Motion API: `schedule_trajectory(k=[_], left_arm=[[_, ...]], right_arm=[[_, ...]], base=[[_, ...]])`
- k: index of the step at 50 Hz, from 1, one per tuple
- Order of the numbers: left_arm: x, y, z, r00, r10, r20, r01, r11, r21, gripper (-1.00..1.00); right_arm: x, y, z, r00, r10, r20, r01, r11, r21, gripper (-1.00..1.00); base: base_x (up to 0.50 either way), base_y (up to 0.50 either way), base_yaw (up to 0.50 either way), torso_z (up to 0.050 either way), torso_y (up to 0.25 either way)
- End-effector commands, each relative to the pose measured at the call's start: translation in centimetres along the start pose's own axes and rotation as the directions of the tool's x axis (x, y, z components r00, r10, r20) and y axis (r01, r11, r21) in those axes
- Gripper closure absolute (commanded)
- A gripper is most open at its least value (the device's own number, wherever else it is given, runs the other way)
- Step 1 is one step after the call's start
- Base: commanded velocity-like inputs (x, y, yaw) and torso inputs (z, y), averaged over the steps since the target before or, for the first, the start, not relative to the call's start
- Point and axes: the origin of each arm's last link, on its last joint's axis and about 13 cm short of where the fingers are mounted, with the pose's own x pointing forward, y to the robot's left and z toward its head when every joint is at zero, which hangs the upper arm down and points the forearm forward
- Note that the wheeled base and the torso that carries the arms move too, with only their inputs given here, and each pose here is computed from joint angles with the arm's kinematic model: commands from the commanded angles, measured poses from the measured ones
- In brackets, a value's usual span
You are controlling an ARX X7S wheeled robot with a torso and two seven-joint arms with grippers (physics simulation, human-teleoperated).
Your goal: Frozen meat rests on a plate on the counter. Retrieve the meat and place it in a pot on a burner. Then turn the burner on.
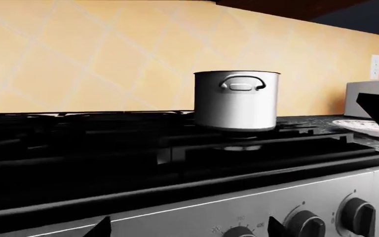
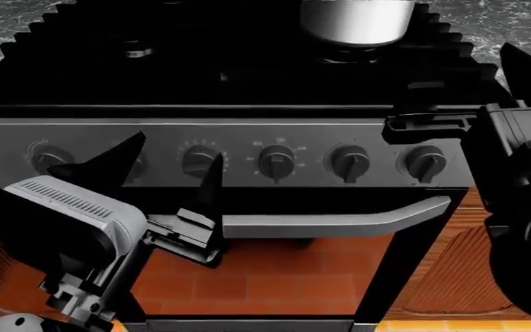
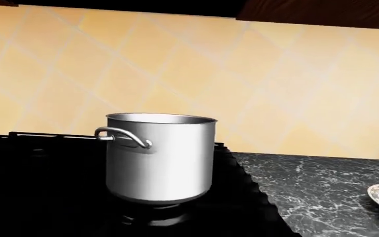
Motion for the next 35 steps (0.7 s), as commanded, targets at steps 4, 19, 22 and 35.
schedule_trajectory(k=[4, 19, 22, 35], left_arm=[[0.0, -0.1, -0.1, 1.0, -0.003, 0.003, 0.003, 1.0, -0.004, -1.0], [-0.2, -0.1, 0.1, 1.0, -0.002, 0.007, 0.002, 1.0, -0.003, -1.0], [-0.2, -0.1, 0.1, 1.0, -0.003, 0.008, 0.003, 1.0, -0.002, -1.0], [-0.3, -0.3, 0.1, 1.0, -0.007, 0.005, 0.007, 1.0, 0.003, -1.0]], right_arm=[[-1.3, -0.1, 0.2, 1.0, -0.012, -0.013, 0.012, 1.0, -0.002, -1.0], [-1.5, 0.1, 0.1, 0.999, -0.009, -0.046, 0.01, 1.0, 0.027, -1.0], [-1.6, 0.1, 0.2, 0.999, -0.003, -0.048, 0.005, 0.999, 0.037, -1.0], [-2.0, -0.4, 0.2, 0.999, -0.009, -0.034, 0.01, 0.999, 0.044, -1.0]], base=[[0.0, 0.0, 0.0, -0.05, -0.033], [0.0, 0.0, 0.0, -0.05, -0.031], [0.0, 0.0, 0.0, -0.05, -0.032], [0.0, 0.0, 0.0, -0.05, -0.033]])
